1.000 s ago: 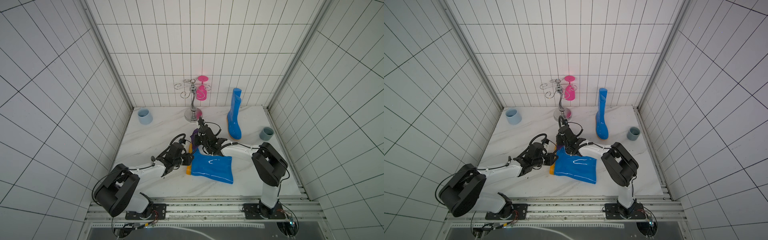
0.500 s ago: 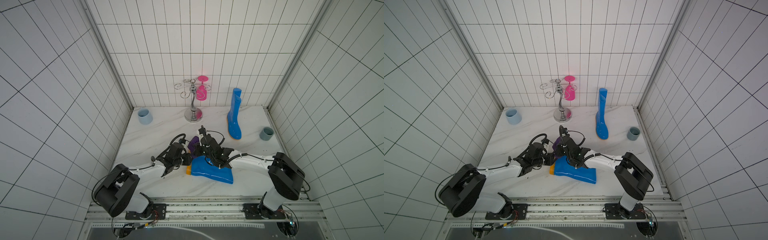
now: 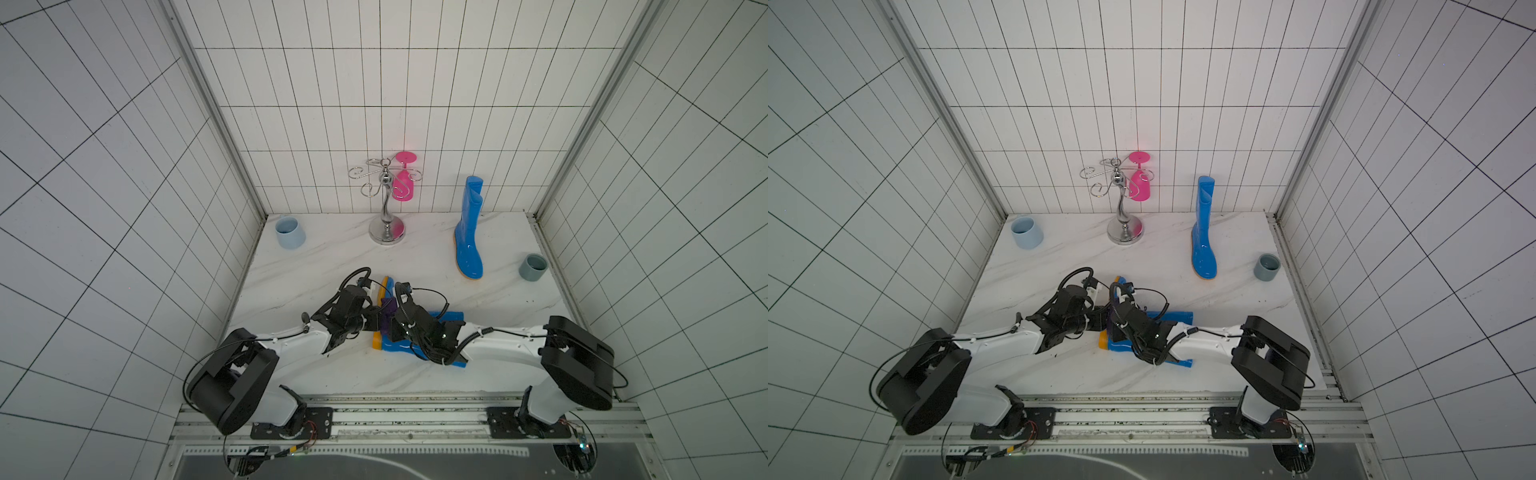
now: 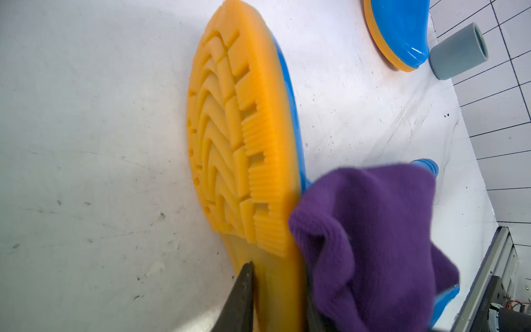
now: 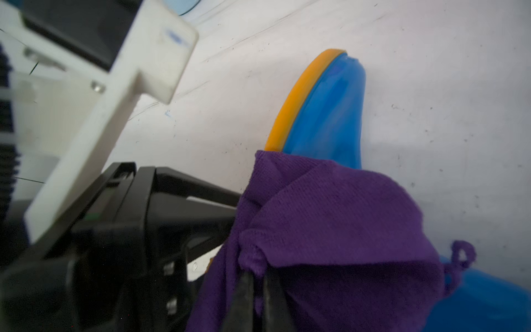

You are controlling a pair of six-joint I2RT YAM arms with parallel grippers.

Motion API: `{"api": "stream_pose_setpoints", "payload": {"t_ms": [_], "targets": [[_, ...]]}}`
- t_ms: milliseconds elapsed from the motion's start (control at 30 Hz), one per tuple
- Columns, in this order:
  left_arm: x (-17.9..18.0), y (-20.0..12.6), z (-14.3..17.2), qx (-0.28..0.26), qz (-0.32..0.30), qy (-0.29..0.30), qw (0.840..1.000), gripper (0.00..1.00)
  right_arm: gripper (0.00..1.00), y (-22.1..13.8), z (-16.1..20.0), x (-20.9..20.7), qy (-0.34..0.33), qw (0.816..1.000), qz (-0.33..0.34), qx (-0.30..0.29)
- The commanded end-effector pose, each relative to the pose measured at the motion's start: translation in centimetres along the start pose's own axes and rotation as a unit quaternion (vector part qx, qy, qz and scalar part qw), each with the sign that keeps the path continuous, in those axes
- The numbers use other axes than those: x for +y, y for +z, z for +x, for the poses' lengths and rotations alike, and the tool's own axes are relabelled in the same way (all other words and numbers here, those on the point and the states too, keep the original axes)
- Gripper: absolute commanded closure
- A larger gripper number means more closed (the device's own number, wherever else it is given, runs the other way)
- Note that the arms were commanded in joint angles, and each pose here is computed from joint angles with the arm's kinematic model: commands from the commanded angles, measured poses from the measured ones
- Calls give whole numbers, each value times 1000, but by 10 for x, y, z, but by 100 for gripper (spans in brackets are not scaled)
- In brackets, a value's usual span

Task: Wipe the rubber boots with a cloth
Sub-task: Wipe the dirt off the rubber boot.

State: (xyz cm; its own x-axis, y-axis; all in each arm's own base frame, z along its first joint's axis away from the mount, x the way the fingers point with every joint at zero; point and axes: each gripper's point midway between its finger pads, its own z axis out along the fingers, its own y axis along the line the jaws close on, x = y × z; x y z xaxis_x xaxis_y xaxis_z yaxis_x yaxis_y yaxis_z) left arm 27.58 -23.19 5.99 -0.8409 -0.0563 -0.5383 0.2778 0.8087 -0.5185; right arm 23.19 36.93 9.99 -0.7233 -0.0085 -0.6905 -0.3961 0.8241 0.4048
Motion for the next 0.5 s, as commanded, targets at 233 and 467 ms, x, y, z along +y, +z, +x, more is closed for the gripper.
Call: {"api": "stream_pose_setpoints", "payload": {"t_ms": [233, 467], "targets": [[41, 2, 64, 101, -61, -24, 993, 75, 100, -27, 80, 10, -2, 995, -20, 98], [40, 1, 64, 98, -58, -26, 993, 75, 100, -36, 69, -16, -12, 996, 26, 82]]}}
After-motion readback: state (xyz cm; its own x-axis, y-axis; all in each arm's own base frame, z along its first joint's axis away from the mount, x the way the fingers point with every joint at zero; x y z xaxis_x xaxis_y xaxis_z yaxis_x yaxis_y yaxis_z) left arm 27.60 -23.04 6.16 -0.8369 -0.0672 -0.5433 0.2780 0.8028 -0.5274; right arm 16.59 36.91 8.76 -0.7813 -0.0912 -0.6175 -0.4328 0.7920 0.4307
